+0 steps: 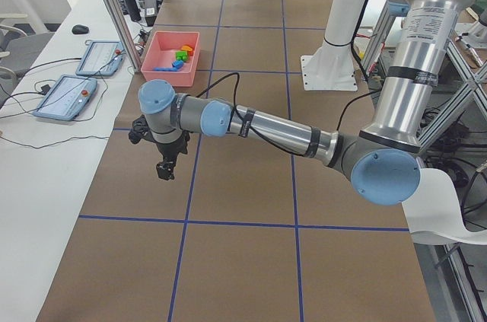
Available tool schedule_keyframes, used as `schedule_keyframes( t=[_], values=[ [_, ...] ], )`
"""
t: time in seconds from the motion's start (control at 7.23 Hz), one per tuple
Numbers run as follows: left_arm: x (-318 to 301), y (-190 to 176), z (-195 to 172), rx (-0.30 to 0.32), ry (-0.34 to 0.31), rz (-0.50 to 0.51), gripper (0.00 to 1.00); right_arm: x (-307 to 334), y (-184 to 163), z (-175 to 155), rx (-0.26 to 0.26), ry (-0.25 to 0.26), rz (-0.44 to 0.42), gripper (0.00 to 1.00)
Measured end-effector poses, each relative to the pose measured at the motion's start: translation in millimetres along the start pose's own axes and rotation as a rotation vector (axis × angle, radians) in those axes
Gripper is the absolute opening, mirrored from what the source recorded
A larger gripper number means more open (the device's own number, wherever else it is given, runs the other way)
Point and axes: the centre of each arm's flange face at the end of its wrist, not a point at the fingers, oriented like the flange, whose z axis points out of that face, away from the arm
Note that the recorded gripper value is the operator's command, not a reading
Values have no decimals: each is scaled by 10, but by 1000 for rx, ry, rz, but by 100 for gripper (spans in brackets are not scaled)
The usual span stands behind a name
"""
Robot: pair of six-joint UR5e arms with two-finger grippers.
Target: Put all blocks into box
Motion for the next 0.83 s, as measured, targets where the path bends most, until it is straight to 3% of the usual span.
schedule_keyframes(
  t=[0.42,0.83],
  values=[
    [-99,329,16,-1,-2,-12,100,1229,525,-147,-62,98,-134,100],
    [-227,982,87,-23,-21,-24,100,1669,812,-255,-84,126,-137,100]
  ],
)
